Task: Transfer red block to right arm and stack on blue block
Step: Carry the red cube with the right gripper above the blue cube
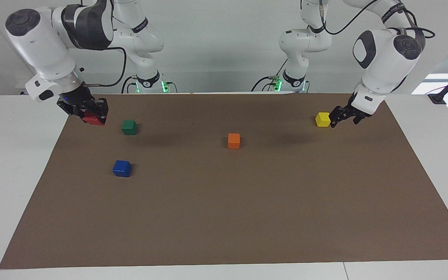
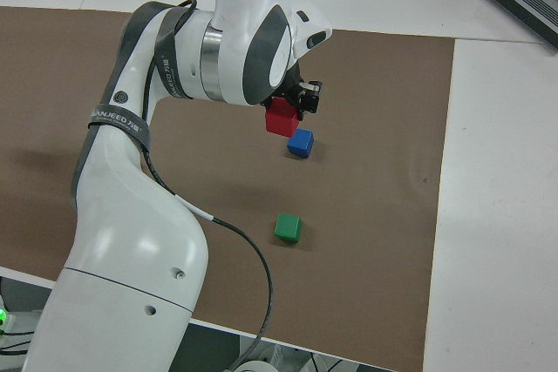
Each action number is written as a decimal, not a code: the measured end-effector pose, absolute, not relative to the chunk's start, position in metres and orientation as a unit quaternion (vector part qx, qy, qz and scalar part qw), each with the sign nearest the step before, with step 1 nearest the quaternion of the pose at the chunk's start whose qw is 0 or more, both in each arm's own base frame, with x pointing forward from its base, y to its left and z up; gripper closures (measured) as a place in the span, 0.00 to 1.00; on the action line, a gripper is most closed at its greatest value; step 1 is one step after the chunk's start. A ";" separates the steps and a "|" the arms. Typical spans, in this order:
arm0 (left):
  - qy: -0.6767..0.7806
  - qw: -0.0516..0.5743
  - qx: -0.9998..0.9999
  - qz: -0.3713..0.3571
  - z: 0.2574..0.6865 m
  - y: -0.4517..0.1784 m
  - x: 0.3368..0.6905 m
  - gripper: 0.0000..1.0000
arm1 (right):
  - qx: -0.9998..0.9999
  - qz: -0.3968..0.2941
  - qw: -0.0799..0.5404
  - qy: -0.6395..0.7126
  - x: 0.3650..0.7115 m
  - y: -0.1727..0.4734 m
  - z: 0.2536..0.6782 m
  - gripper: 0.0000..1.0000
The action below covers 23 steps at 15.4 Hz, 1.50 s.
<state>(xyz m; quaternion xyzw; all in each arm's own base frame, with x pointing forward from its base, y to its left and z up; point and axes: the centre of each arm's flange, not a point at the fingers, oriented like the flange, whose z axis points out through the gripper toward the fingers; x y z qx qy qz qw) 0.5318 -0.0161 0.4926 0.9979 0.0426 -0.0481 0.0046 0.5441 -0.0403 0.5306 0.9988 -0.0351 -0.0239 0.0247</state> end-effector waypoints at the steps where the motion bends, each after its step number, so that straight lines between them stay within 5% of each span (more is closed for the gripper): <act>1: 0.044 0.004 0.997 -0.057 0.492 -0.012 0.533 0.00 | 0.999 -0.018 0.031 -0.032 0.546 -0.041 0.519 0.43; 13: 0.028 0.002 0.997 -0.077 0.539 -0.028 0.582 0.00 | 0.993 0.105 0.053 0.012 0.563 -0.023 0.443 0.43; 23: 0.032 0.002 0.995 -0.092 0.547 -0.021 0.580 0.00 | 0.993 0.112 0.047 0.003 0.553 -0.021 0.408 0.43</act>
